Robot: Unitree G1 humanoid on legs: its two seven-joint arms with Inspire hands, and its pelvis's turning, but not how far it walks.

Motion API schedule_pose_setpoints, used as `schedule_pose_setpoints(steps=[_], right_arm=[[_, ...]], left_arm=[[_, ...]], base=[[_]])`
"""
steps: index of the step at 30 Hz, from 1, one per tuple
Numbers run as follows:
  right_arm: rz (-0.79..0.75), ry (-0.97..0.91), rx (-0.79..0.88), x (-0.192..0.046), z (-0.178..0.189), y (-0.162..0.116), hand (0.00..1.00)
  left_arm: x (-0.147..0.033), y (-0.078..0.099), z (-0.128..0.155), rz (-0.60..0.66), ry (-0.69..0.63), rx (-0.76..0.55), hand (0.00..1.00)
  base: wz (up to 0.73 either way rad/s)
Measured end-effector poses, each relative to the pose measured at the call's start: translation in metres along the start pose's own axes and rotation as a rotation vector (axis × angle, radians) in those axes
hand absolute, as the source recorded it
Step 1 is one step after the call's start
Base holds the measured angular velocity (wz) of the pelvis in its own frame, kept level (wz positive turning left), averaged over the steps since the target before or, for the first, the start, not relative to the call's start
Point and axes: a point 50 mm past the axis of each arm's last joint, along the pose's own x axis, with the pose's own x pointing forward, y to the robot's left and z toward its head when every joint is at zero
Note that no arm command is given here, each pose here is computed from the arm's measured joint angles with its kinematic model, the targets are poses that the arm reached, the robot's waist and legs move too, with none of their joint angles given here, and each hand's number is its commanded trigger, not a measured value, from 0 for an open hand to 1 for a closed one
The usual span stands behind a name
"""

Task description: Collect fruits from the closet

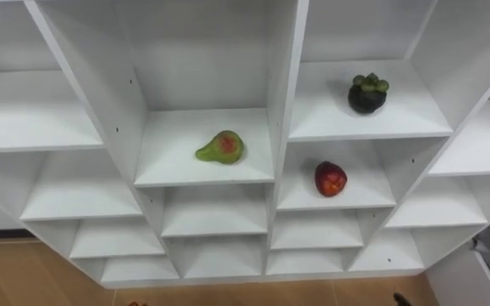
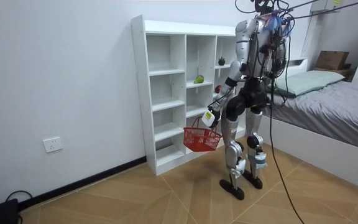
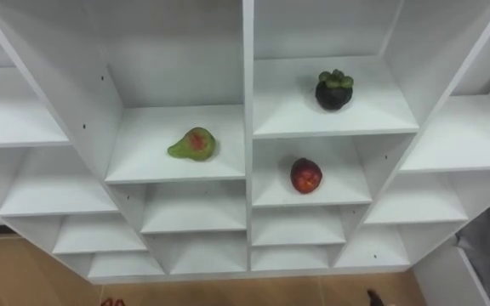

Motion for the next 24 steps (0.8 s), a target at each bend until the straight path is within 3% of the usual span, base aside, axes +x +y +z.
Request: schedule_pose_setpoints(steps=[15,24], right_arm=[[-0.123,-0.654,0.047,-0.044,0.122,-0.017,0.00],[-0.202,-0.816,0.056,-0.063,0.154,-0.025,0.00]], left_arm=[[-0.002,-0.002,0.002,-0.025,-0.049,-0.011,1.00],[-0.003,-0.004,-0.003,-0.045,-0.034,-0.004,1.00]], base=[[-0.06],[-0.03]])
